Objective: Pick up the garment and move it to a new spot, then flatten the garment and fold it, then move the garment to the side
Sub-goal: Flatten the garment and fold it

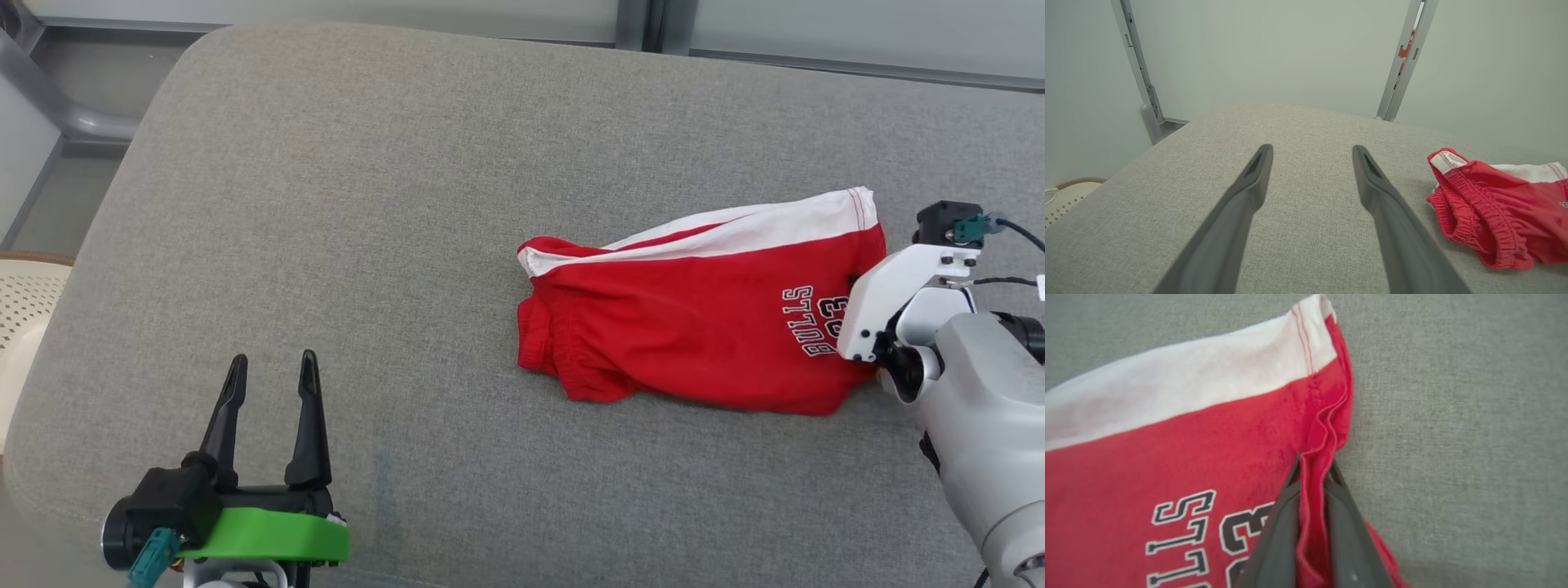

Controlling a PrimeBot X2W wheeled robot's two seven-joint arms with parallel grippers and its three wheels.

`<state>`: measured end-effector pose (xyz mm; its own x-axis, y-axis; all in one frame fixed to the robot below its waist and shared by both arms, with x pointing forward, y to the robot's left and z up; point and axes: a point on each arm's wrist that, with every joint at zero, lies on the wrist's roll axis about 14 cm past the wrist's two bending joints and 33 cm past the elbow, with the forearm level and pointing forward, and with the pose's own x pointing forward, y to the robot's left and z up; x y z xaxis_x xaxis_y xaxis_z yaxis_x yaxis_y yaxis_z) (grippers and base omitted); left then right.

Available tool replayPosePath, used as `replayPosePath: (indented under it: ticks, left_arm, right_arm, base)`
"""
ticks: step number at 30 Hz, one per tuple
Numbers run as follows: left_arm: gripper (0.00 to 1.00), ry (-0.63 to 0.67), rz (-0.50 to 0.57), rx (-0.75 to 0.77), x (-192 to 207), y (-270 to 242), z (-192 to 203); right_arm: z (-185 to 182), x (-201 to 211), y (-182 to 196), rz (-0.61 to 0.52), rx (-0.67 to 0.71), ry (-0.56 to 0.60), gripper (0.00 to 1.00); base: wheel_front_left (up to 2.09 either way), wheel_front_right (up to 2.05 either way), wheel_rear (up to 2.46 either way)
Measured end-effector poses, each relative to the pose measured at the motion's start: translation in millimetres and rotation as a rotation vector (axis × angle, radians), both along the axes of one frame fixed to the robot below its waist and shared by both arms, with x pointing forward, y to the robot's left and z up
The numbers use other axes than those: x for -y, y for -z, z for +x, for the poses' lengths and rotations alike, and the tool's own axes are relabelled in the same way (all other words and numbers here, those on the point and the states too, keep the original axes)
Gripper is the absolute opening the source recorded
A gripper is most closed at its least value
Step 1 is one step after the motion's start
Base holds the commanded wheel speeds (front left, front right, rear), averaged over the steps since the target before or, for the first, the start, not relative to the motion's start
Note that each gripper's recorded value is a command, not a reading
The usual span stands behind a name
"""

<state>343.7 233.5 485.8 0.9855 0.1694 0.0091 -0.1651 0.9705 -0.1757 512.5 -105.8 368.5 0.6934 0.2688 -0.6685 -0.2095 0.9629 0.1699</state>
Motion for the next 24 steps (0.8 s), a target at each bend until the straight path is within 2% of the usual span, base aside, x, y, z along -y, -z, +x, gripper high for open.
replayPosePath:
  ticks: [8, 20, 24]
  left_arm:
    - [1.0, 0.018, -0.017, -0.002, 8, 2, -2]
    - [1.0, 0.078, -0.062, 0.037, 29, -6, -7]
    - [1.0, 0.097, -0.068, 0.047, 36, -9, -11]
  right_arm:
    - [0, 21, -15, -0.015, 0.082, 0.039, 0.0]
    - [-6, 137, -70, -0.217, 0.299, 0.197, 0.0]
    - [-10, 155, -93, -0.275, 0.349, 0.208, 0.0]
  base:
    - [0.0, 0.0, 0.0]
    - [0.0, 0.0, 0.0]
    - [0.0, 0.0, 0.0]
